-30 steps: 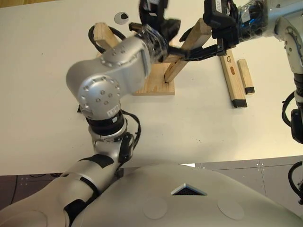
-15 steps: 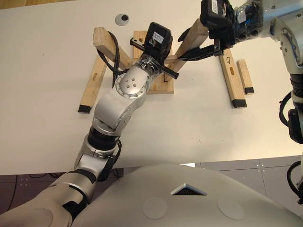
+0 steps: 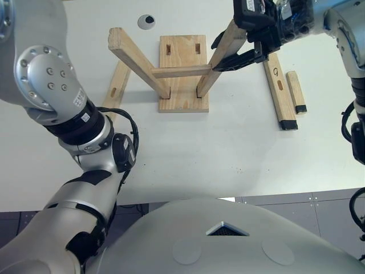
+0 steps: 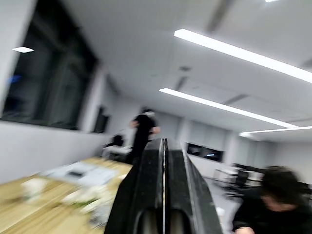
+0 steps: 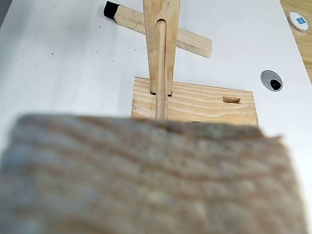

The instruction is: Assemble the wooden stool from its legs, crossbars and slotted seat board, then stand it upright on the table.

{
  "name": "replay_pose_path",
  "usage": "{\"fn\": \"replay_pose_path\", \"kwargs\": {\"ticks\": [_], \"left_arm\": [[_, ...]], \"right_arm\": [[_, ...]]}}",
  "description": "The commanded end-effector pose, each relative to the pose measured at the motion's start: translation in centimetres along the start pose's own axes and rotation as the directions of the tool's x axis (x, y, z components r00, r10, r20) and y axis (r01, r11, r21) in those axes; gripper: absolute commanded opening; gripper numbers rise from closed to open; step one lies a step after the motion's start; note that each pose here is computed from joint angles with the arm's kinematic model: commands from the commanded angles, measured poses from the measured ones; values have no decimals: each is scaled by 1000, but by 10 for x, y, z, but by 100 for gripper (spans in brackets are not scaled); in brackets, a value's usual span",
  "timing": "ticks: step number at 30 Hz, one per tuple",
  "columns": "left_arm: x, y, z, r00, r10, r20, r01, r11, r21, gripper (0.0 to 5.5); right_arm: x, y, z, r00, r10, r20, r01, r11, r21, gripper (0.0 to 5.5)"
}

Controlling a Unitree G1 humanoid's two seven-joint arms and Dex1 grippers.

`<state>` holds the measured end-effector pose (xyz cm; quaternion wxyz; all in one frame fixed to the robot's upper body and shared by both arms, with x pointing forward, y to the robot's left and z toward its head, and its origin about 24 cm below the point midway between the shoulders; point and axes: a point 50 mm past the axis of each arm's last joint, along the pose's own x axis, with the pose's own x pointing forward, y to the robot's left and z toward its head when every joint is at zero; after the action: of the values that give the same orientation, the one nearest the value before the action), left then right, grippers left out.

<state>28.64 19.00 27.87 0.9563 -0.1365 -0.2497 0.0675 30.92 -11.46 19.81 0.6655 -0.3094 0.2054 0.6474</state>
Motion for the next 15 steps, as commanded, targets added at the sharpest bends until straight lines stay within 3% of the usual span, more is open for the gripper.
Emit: {"fn": "replay_pose_path", "kwargs": {"ticks": [1, 4, 6, 9, 15], "left_arm": [[-26, 41, -87, 875, 257, -411, -227, 966, 121, 0], [-46, 25, -128, 777, 200, -597, -154, 980, 127, 0], [-51, 5, -140, 753, 140, -643, -91, 990, 108, 0], [-49, -16, -145, 753, 81, -653, -33, 996, 85, 0], [-42, -25, -146, 772, 51, -634, -7, 997, 72, 0]], "right_arm": [[55, 31, -65, 949, 198, -246, -149, 967, 206, 204], [60, 33, -61, 949, 214, -233, -168, 965, 202, 204], [63, 33, -57, 951, 220, -218, -177, 964, 201, 204], [68, 32, -49, 959, 220, -177, -181, 960, 213, 204], [74, 36, -34, 968, 238, -74, -215, 948, 235, 204]]}}
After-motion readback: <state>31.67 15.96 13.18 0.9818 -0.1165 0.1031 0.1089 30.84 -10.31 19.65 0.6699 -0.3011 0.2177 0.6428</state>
